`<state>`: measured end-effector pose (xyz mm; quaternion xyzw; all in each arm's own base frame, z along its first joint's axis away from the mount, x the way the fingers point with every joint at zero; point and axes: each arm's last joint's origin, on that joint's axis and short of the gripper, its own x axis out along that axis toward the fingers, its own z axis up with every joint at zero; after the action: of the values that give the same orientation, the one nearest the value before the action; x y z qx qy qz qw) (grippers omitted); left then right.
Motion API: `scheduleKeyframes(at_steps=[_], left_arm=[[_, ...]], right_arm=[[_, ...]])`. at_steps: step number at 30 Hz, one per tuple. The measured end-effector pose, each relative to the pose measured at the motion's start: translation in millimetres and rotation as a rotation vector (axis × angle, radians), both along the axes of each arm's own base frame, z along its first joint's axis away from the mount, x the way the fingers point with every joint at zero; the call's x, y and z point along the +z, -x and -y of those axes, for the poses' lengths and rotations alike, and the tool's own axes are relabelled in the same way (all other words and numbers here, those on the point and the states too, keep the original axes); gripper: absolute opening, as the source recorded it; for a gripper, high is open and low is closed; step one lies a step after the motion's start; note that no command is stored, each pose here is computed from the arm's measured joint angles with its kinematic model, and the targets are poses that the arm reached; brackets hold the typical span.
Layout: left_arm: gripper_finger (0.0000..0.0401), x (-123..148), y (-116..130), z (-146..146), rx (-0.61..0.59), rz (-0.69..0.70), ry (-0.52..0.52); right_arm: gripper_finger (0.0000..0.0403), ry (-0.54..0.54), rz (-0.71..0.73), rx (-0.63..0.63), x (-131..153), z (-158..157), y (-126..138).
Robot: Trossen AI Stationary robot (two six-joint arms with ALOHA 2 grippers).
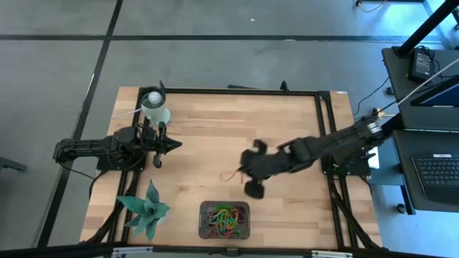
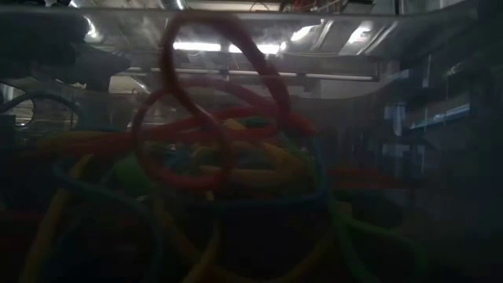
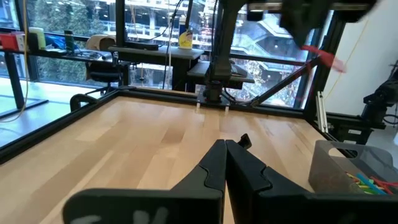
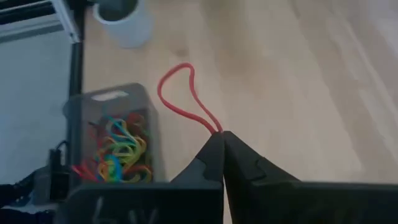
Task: Pick and place rubber bands into bin
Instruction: Put the red rubber band into the black bin
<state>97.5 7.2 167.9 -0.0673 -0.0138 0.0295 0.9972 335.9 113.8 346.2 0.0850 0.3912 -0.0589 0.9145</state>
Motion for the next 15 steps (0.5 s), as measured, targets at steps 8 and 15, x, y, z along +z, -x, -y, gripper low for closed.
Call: scheduleKeyframes(at_steps=[8, 15], left_arm=[[0.0001, 0.1, 0.0, 0.0, 0.0, 0.001, 0.0], [0.0001, 0.1, 0.0, 0.0, 0.0, 0.0, 0.0]], right_arm=[[0.0, -0.027, -0.09, 0.094, -12.0, -46.4, -58.4], [0.0, -0.081, -0.157, 0.151, -48.0, -86.2, -88.4]])
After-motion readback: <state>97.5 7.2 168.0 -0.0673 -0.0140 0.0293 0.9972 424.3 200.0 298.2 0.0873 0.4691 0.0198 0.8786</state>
